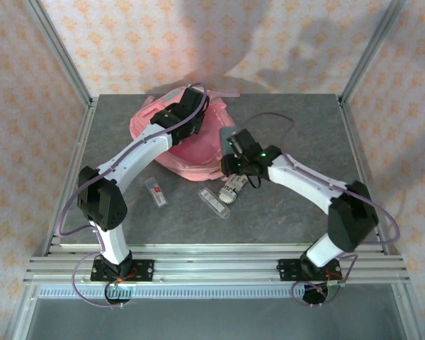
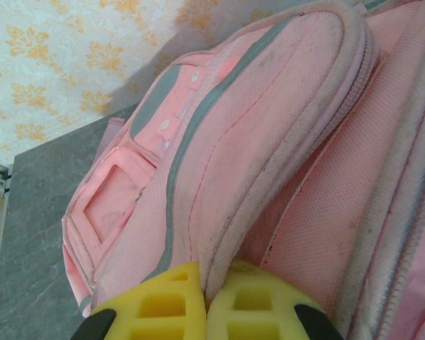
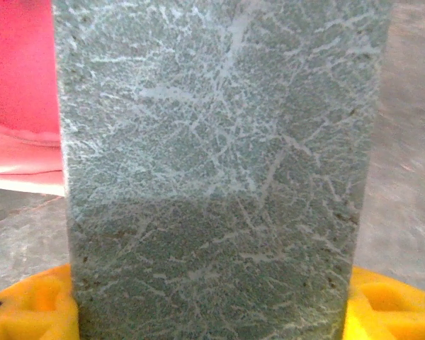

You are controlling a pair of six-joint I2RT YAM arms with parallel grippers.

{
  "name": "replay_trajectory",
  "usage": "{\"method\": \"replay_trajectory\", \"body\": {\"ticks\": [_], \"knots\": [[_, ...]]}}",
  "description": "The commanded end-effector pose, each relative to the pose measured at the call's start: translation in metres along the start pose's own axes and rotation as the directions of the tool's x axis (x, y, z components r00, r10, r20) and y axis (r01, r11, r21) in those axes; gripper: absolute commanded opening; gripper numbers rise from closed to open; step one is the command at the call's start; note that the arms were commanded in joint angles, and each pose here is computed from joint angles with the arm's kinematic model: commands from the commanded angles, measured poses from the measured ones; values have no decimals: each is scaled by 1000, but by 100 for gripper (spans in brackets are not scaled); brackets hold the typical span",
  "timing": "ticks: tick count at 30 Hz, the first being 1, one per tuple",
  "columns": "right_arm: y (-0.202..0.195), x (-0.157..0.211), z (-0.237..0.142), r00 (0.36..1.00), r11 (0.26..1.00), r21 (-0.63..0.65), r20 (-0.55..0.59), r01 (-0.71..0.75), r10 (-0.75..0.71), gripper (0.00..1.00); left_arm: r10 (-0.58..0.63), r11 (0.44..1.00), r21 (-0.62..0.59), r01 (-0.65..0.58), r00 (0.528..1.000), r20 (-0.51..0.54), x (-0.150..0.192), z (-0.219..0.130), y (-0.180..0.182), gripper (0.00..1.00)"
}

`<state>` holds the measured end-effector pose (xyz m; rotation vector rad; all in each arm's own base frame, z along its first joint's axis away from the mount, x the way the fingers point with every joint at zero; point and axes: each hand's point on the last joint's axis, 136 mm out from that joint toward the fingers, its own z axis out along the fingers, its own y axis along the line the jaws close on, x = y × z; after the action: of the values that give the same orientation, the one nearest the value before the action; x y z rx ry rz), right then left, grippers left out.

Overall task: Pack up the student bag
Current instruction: Place the glasses case in the student bag.

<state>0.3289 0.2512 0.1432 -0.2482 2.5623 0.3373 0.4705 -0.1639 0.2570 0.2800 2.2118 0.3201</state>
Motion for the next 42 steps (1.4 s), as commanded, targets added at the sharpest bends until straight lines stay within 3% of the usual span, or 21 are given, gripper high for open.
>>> {"method": "replay_trajectory", "body": {"ticks": [1, 15, 19, 23, 30, 39, 41, 42], "knots": [[36, -33, 11, 989, 987, -86, 63, 135, -130, 42, -129, 988, -61, 139, 979, 156, -49, -39, 41, 0], [102, -85, 94, 955, 928, -223, 77, 298, -288, 49, -141, 987, -60, 152, 978, 157, -51, -43, 47, 0], [104, -95, 114, 955, 935, -195, 72, 297, -288, 58, -144, 986, -56, 155, 977, 155, -50, -42, 46, 0], [96, -103, 112, 961, 952, -140, 88, 271, -261, 68, -147, 986, -55, 157, 978, 151, -49, -42, 46, 0], [78, -99, 77, 963, 965, -106, 156, 238, -220, 82, -139, 986, -68, 150, 980, 142, -42, -39, 47, 0], [73, -80, 41, 981, 974, -201, 182, 103, -66, 79, -151, 987, -44, 157, 980, 130, -35, -33, 40, 0], [76, -73, 41, 986, 963, -265, 166, 56, -11, 66, -153, 986, -39, 159, 979, 132, -36, -33, 39, 0], [76, -68, 45, 988, 958, -286, 156, 26, 20, 50, -153, 986, -39, 160, 979, 134, -36, -33, 39, 0]]}}
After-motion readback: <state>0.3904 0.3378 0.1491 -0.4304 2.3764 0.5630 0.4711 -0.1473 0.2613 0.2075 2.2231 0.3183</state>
